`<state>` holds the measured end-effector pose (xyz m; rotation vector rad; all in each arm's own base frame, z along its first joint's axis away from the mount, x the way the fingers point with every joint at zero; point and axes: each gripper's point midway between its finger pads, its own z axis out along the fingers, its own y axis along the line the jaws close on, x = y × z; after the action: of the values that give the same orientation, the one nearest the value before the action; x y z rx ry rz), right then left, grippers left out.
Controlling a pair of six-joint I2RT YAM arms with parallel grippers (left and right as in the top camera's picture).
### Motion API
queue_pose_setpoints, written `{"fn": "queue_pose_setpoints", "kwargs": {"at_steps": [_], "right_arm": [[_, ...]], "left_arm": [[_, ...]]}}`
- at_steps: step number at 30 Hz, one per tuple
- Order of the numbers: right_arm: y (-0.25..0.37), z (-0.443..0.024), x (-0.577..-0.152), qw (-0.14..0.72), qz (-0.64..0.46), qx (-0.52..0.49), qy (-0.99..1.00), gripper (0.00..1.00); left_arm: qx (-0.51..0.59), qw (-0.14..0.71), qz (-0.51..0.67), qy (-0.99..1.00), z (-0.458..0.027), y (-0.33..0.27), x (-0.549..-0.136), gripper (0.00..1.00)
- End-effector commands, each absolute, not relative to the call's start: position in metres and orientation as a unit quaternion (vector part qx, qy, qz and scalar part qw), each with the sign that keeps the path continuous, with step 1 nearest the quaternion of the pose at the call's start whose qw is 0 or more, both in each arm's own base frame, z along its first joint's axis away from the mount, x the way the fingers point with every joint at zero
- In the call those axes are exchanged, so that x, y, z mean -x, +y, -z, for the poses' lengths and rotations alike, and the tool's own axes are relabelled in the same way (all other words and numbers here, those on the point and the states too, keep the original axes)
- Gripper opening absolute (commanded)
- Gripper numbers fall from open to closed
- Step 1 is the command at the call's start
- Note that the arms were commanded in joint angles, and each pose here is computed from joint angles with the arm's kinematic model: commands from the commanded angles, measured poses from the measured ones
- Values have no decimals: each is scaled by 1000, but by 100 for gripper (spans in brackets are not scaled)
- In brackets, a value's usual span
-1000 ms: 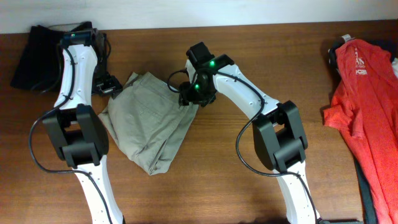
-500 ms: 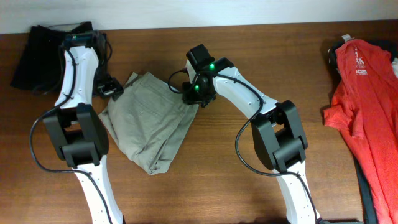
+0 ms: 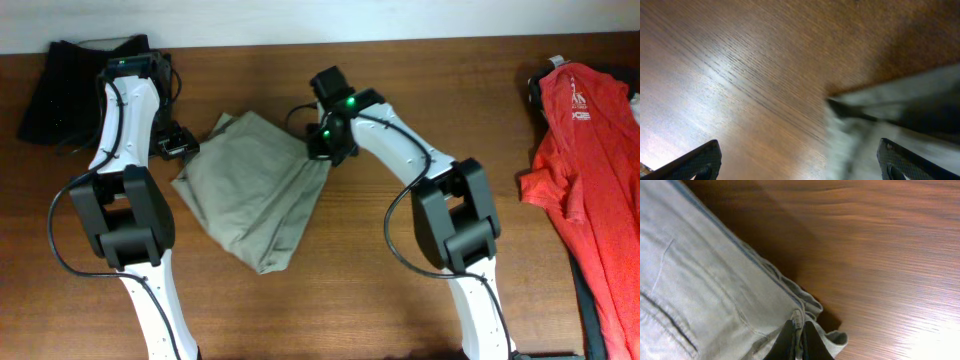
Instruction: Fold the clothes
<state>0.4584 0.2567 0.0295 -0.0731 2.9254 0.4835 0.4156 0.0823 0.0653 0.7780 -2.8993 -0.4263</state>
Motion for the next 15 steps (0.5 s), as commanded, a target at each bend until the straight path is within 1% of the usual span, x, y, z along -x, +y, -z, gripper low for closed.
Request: {"fn": "queue_pose_setpoints", "kwargs": {"at_steps": [1, 4, 7, 8, 10, 12, 15], "right_arm": [[207, -14, -473, 79, -126, -38, 988, 4], [177, -13, -480, 76, -114, -93, 986, 4], [155, -12, -484, 72, -107, -119, 984, 4], [151, -11, -484, 69, -104, -123, 984, 4], [143, -10, -485, 71, -93, -129, 985, 4], [134, -9, -485, 69, -86, -152, 982, 4], [130, -9, -486, 66, -91, -159, 981, 4]], "left_arm": [[-258, 39, 134, -956, -73, 82, -419, 99], [-258, 36, 133, -956, -72, 83, -421, 99], [-253, 34, 113, -960, -70, 76, -424, 99], [-230, 30, 82, -969, -68, 66, -430, 99], [-150, 5, -30, -988, -66, 31, -453, 99], [-96, -25, -132, -986, -72, -2, -470, 99], [-54, -55, -218, -973, -81, -33, -485, 98]]}}
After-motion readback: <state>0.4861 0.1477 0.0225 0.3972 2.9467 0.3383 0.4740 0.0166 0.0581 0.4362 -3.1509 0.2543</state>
